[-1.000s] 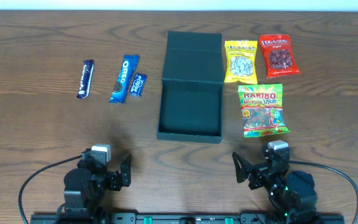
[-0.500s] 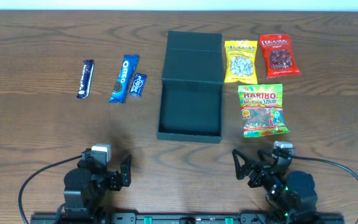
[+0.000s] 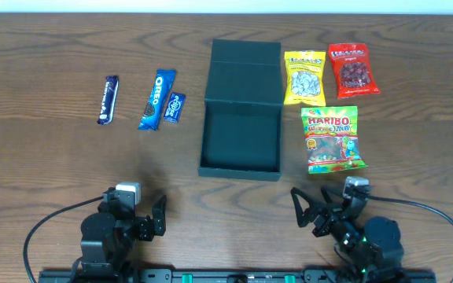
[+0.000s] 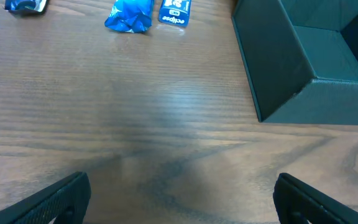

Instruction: Pack container

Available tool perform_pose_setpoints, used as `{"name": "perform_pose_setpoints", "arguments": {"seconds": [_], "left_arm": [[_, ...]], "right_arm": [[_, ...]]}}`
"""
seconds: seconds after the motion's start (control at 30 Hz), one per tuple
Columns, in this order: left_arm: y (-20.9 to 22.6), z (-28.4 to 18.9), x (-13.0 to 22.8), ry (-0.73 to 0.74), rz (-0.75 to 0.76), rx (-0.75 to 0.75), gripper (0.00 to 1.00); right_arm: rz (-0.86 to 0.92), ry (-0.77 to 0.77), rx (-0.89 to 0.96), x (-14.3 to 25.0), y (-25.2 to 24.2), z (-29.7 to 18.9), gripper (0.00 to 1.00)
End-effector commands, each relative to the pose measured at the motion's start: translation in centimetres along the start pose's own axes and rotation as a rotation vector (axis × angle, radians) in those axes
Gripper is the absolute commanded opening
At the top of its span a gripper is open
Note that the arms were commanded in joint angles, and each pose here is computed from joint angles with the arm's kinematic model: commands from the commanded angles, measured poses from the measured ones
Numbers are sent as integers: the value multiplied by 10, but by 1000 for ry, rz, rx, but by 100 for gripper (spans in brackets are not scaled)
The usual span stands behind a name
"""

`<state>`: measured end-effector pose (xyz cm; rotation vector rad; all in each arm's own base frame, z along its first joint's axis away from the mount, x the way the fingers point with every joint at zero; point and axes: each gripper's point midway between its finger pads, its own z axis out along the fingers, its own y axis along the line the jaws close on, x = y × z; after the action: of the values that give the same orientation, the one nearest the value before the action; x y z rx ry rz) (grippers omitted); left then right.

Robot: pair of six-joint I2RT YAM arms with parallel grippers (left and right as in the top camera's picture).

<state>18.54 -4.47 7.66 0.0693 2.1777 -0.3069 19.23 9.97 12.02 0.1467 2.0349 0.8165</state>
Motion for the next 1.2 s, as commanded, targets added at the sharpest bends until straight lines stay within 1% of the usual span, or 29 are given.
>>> {"name": "perform_pose_setpoints", "arguments": {"seconds": [0.0, 0.17, 0.3, 0.37, 0.53, 0.7, 0.77, 0.9, 1.0, 1.17], "left_arm": [[2, 0, 1, -2, -14, -10, 95], [2, 0, 1, -1, -14, -10, 95], [2, 0, 1, -1, -14, -10, 95], [2, 0, 1, -1, -14, -10, 95], [2, 0, 1, -1, -14, -10, 95], [2, 0, 1, -2, -14, -10, 95], [2, 0, 1, -2, -14, -10, 95], [2, 0, 1, -2, -14, -10, 95], [2, 0, 1, -2, -14, -10, 95], [2, 0, 1, -2, -14, -10, 95]], "right_arm": [[-57, 20, 4, 1, 2, 0, 96], [-83, 34, 122, -17, -6, -1, 96], [-135, 72, 277, -38, -18, -1, 96], [-171, 93, 350, -49, -23, 1, 99], [-300, 173, 530, -79, -40, 17, 99], [-352, 240, 623, -100, -57, 43, 99], [-345, 258, 650, -105, -69, 55, 99], [-330, 328, 692, -99, -100, 75, 98], [-334, 384, 722, -90, -121, 83, 95], [-322, 432, 747, -76, -146, 98, 91]]}}
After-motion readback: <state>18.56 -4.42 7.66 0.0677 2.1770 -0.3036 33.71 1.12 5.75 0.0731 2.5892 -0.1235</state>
